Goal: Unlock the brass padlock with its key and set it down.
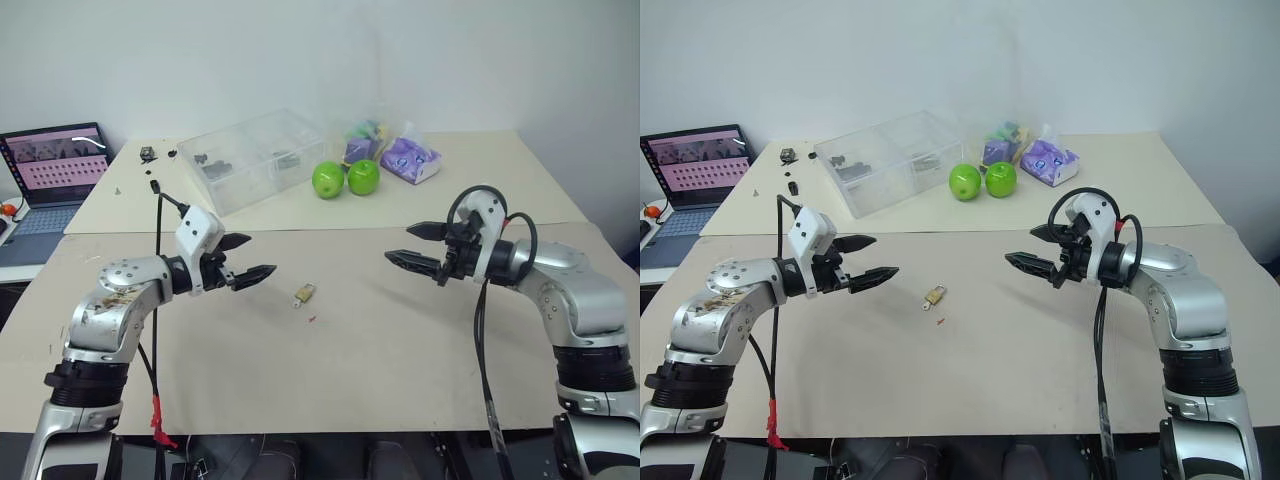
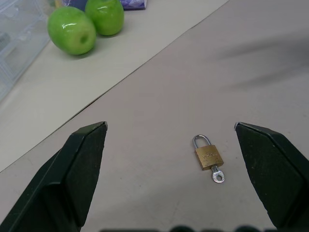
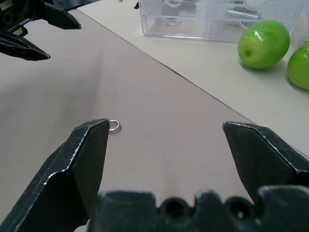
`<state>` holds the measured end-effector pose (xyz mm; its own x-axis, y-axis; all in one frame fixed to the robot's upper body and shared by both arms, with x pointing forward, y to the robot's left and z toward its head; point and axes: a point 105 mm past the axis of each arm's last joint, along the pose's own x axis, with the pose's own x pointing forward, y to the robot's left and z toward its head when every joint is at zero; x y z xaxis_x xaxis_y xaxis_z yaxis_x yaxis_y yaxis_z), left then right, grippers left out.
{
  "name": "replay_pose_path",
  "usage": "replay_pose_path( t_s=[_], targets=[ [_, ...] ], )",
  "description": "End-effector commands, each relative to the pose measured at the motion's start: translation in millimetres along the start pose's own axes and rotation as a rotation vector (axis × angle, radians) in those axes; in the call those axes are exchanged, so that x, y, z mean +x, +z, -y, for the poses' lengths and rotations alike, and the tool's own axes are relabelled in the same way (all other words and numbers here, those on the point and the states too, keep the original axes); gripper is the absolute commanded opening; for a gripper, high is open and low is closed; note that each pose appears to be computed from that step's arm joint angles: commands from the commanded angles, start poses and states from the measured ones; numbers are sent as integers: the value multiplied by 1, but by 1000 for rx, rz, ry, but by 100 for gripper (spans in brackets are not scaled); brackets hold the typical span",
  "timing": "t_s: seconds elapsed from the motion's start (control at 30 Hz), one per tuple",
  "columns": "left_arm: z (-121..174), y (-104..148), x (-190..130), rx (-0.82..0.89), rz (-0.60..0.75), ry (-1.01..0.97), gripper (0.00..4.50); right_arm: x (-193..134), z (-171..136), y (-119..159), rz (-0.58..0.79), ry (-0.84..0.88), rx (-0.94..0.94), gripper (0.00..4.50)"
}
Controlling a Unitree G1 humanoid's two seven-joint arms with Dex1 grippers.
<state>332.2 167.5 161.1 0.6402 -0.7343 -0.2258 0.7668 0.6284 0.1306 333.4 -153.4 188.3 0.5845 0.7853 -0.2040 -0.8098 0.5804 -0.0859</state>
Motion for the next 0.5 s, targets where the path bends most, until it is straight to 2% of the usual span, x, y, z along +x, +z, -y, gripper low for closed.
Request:
replay_pose_path(
  t_s=[0.03,0.2,0.3,0.4,0.5],
  targets=[
    [-5,7,-12,47,20,53,450,4,-4,13,2,53,-68,444],
    [-9,0,-32,41,-2,114,450,21,-7,14,-60,178,-138,444],
    [-4,-15,-44,43,-88,110,450,38,-12,12,-105,248,-238,444],
    [-14,-33,-59,86,-196,203,450,56,-23,19,-79,343,-261,444],
    [-21,-41,-74,101,-236,285,450,77,-32,16,-90,429,-303,444]
  ],
)
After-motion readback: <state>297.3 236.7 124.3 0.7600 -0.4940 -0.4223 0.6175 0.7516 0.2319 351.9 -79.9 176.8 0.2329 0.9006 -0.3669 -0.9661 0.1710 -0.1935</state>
